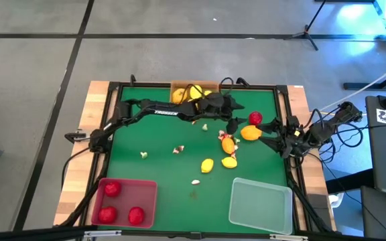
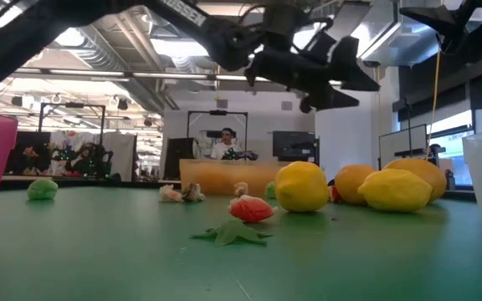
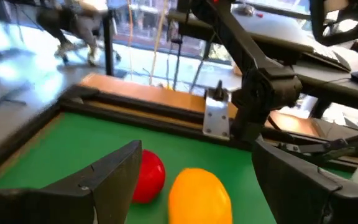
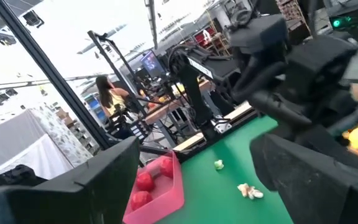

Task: Sort produce into baskets
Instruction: Put the mango into the orange bin

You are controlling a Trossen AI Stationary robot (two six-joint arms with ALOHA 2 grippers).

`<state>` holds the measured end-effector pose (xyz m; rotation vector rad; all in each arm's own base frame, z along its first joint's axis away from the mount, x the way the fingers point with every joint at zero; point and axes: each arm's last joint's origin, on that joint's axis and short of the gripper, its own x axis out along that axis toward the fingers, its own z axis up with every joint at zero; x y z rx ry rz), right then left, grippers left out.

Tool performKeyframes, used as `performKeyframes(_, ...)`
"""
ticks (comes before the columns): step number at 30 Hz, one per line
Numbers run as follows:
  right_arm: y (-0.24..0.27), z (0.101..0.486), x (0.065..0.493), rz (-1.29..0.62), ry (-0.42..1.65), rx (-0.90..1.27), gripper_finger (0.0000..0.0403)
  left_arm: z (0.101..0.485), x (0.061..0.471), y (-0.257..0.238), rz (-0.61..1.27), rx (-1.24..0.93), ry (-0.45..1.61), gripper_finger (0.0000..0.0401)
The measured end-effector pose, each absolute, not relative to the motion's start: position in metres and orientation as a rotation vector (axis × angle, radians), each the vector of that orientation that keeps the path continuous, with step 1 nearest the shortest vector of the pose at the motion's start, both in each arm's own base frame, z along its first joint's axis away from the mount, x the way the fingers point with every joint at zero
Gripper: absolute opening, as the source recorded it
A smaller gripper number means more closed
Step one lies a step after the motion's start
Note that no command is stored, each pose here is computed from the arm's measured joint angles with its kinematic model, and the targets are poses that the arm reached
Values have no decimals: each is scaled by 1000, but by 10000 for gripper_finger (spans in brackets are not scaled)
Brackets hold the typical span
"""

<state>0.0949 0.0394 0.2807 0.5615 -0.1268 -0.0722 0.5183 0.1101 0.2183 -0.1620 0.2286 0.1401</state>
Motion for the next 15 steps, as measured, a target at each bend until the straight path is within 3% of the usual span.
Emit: performKeyframes(15,40,281,95,-64,-124,564,337,192,557,94,79,-163,218,301)
